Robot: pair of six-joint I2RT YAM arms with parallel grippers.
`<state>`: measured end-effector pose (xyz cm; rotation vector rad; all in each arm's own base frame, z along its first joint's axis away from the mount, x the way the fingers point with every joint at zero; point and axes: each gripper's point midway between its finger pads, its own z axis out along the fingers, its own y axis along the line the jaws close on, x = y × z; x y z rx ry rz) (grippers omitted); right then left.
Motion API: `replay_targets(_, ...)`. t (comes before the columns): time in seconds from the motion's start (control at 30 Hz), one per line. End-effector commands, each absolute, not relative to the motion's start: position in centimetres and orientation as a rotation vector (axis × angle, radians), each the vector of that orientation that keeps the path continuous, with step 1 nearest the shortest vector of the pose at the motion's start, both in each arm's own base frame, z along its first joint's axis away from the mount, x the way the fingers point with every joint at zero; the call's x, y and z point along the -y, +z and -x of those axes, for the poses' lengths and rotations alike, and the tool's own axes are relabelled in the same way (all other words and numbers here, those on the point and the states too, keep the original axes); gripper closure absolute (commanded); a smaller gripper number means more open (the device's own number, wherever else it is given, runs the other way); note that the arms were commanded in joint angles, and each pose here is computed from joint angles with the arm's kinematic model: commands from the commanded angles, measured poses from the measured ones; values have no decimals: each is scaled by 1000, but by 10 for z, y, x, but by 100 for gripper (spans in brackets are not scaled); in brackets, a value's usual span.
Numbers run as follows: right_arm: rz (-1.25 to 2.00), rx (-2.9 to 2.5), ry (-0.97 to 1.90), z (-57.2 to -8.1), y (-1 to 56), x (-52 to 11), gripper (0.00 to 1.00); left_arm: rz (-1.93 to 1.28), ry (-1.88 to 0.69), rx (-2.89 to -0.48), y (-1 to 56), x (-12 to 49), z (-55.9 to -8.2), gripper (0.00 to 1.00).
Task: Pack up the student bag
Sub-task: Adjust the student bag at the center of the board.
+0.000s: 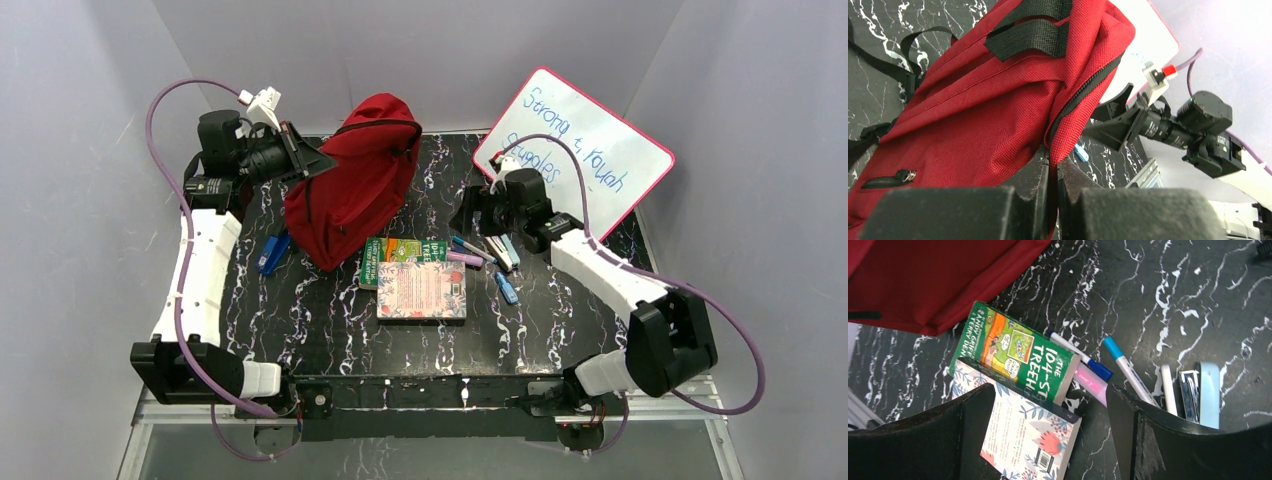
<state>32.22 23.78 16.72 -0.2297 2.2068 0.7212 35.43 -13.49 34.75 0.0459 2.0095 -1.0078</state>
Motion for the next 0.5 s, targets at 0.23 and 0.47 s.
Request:
replay_targets(0.23,372,-1841,991,-375,240,-269,10,-10,-969,-2008,353,130,-327,100)
replay_targets(0.47,470,-1715,1094,-410,241,-291,14,78,-877,-2025,346,117,-323,100)
